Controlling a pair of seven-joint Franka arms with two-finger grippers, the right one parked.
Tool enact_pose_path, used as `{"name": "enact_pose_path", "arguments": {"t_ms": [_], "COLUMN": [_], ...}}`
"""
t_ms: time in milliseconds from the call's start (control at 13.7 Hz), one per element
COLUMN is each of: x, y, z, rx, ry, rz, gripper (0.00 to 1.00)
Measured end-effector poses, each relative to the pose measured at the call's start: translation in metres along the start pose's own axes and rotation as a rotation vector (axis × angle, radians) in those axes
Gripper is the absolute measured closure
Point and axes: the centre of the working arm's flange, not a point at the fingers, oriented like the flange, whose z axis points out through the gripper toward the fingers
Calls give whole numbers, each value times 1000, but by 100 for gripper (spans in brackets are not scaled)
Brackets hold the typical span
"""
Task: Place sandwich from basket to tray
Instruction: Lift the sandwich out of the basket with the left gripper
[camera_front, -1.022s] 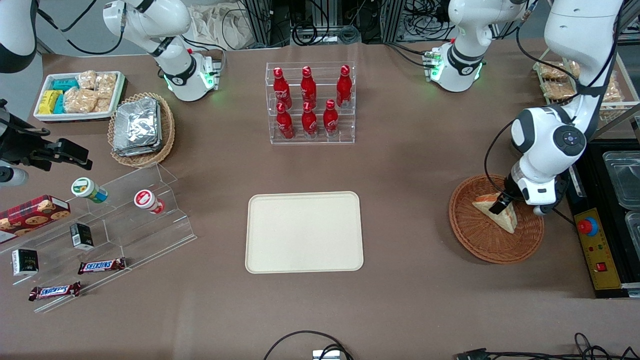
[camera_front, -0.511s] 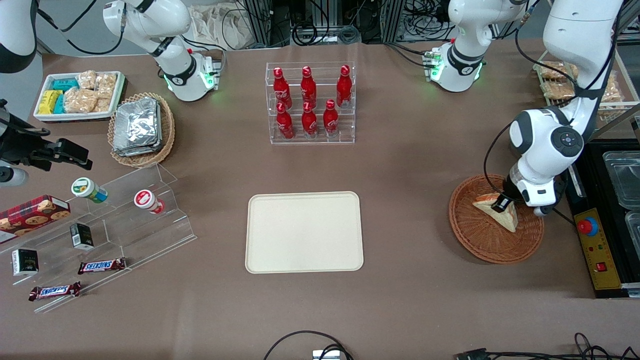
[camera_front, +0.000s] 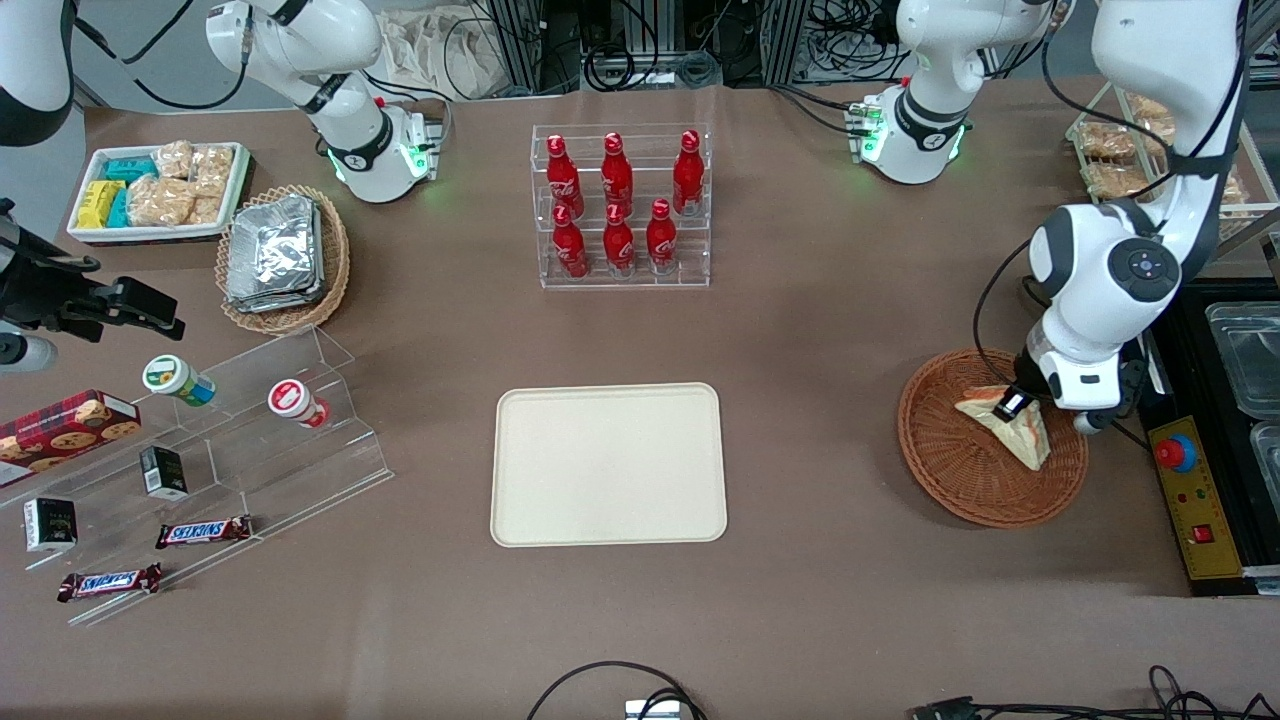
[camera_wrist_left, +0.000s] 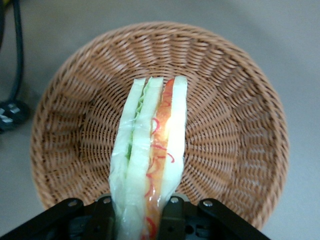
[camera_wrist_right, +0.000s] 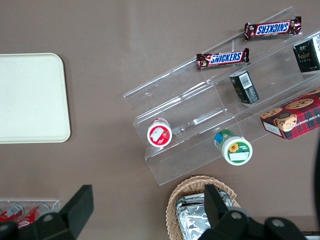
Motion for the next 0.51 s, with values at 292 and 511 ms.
{"name": "enact_pose_path", "arguments": {"t_ms": [292, 511], "x": [4, 0], "y": [17, 50], "z": [-52, -93], "rx": [18, 29], "ry": [2, -6], "rz": [149, 221], "gripper": [79, 79]}}
